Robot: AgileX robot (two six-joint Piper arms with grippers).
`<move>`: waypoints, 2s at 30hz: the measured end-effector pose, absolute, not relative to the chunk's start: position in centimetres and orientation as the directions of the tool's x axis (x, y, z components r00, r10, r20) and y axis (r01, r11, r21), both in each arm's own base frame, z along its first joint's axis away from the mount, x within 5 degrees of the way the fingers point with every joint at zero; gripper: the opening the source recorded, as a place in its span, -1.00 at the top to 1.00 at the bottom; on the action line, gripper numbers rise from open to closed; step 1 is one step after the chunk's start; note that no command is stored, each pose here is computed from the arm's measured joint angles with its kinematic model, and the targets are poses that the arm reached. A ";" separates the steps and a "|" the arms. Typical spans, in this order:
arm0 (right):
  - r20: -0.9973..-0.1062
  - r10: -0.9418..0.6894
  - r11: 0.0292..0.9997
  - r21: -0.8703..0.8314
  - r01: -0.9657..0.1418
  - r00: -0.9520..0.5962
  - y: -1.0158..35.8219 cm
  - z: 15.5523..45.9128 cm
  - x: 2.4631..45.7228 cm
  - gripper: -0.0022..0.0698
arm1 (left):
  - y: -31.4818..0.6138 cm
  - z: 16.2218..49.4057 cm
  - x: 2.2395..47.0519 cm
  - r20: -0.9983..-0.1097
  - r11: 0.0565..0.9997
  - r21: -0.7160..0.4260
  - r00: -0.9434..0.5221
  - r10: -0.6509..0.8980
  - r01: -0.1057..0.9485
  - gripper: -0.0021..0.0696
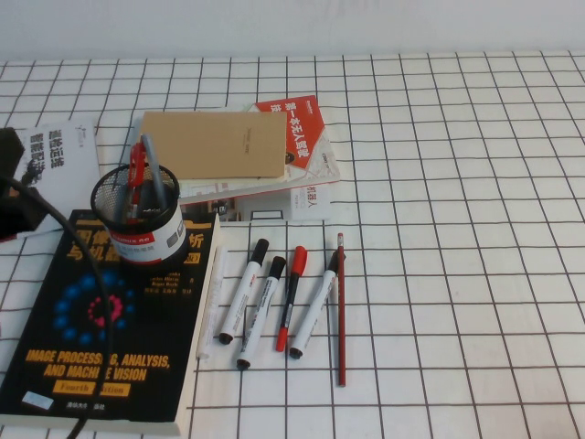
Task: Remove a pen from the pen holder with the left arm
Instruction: 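Take a marker out of the pen holder and lay it on the table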
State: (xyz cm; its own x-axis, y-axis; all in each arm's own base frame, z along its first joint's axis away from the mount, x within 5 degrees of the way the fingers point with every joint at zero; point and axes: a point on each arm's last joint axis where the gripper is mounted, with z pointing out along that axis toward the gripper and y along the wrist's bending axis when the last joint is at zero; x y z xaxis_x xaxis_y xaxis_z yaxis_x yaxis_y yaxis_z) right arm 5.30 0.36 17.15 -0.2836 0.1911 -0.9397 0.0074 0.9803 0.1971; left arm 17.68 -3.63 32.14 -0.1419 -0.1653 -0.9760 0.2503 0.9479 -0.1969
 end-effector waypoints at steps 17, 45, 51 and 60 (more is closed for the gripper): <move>-0.940 0.191 0.980 0.197 0.007 -0.284 0.4 17.2 5.3 0.98 | -6.0 29.9 18.3 -0.962 0.953 -0.052 -0.273 0.033 0.297 0.95; -0.940 0.191 0.980 0.197 0.007 -0.284 0.4 17.2 5.3 0.99 | -6.6 27.5 20.9 -0.942 0.957 0.006 -0.321 0.103 0.290 -0.42; -0.940 0.191 0.980 0.197 0.007 -0.284 0.4 17.2 5.3 0.98 | -6.8 27.6 22.2 -0.965 0.950 0.113 -0.195 0.175 0.292 -0.51; -0.940 0.191 0.980 0.197 0.007 -0.284 0.4 17.2 5.3 0.98 | -7.5 25.7 24.8 -0.970 0.955 0.121 -0.170 0.172 0.272 -0.52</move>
State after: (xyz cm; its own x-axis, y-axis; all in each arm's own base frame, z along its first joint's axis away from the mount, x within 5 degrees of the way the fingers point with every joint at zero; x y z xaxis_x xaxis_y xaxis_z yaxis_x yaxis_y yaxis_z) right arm 5.30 0.36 17.15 -0.2836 0.1911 -0.9397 0.0074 0.9803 0.1971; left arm 24.81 -7.52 25.70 -0.1699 0.1715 -0.9704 0.2717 0.9547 0.1212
